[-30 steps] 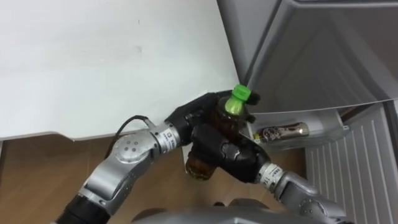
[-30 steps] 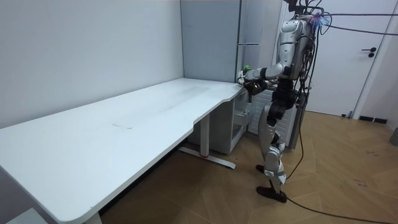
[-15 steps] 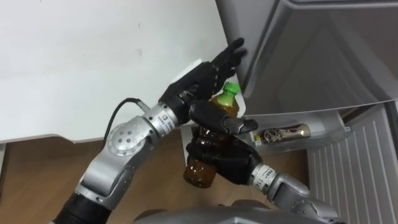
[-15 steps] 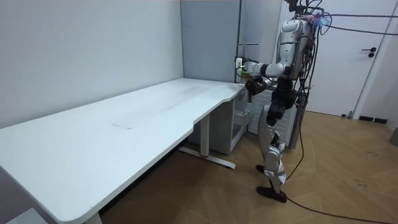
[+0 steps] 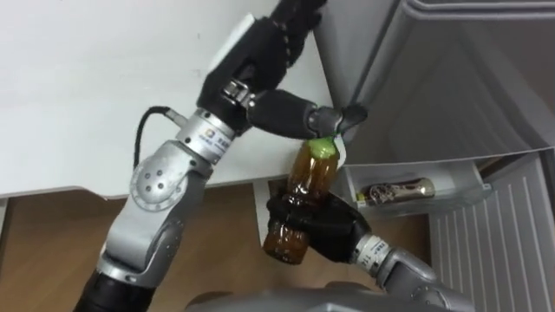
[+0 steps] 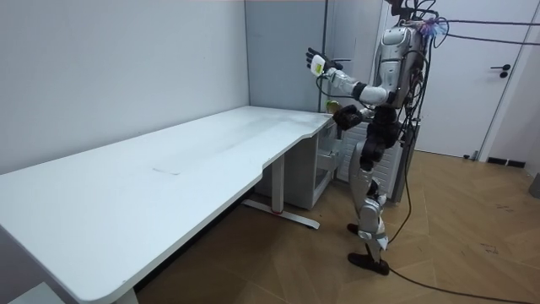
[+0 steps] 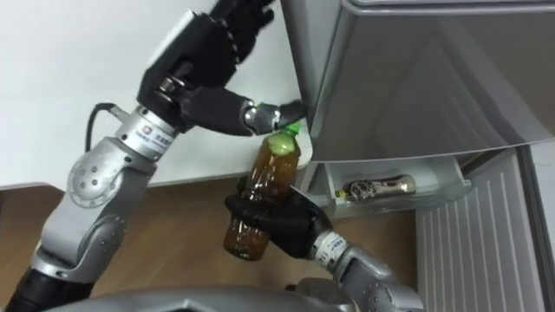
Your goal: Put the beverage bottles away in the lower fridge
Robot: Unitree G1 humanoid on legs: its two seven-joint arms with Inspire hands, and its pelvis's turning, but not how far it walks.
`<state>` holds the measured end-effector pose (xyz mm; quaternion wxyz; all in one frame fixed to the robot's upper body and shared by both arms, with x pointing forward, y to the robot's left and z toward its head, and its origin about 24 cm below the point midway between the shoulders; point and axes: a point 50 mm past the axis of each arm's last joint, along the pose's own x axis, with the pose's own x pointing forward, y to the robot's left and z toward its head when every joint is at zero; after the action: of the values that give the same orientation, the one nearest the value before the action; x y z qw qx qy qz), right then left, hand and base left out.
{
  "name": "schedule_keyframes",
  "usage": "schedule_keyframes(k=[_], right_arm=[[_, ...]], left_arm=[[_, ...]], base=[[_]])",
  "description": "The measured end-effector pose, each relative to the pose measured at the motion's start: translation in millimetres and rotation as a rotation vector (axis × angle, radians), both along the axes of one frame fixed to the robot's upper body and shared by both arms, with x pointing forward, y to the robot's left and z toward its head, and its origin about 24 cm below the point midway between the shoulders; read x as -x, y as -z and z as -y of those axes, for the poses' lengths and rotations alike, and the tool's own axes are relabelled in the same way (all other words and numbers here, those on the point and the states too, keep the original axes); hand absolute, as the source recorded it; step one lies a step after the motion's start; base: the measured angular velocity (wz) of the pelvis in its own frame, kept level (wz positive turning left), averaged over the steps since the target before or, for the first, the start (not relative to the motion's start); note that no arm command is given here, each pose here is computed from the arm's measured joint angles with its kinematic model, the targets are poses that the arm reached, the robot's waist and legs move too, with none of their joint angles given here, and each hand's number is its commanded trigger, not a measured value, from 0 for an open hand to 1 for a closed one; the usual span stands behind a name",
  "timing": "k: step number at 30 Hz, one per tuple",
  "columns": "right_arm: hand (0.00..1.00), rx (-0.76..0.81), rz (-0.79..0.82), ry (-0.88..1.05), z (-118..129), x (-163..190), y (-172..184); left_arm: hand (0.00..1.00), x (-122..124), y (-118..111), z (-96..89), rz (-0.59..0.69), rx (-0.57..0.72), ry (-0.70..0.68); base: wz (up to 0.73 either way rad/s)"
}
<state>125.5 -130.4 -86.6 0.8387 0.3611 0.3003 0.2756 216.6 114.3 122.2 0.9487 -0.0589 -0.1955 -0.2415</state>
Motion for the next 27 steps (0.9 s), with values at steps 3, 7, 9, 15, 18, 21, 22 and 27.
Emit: schedule_keyframes(k=[3,7,9,15,18,21,22,27], right_arm=[[1.0,0.015,-0.023,0.063,12.2,7.6,2.8],[1.0,0.084,-0.026,0.134,32.9,19.8,3.8],[1.0,0.105,-0.026,0.155,38.3,25.5,3.4],[1.0,0.169,-0.073,0.253,60.0,52.2,6.2],[1.0,0.232,-0.104,0.308,77.6,66.5,6.4],[1.0,0.285,-0.13,0.382,91.8,73.6,4.8],[1.0,0.303,-0.138,0.402,94.7,73.6,4.8],[1.0,0.341,-0.168,0.448,97.9,76.3,3.3]], left_arm=[[0.0,0.1,-12.0,-20.1,0.066,0.006,-0.138],[0.0,12.2,-28.7,-57.0,0.177,-0.015,-0.455],[0.0,18.6,-34.7,-73.9,0.248,-0.047,-0.618],[0.0,47.0,-47.3,-128.4,0.418,-0.12,-1.146],[0.0,71.9,-50.3,-156.9,0.481,-0.099,-1.398],[0.0,92.7,-50.1,-181.6,0.502,-0.029,-1.599],[0.0,99.6,-47.9,-191.5,0.495,-0.012,-1.669],[0.0,125.1,-31.1,-231.1,0.387,0.031,-1.903]], base=[[0.06],[0.08],[0.0],[0.09],[-0.03],[-0.04],[0.0],[0.02]])
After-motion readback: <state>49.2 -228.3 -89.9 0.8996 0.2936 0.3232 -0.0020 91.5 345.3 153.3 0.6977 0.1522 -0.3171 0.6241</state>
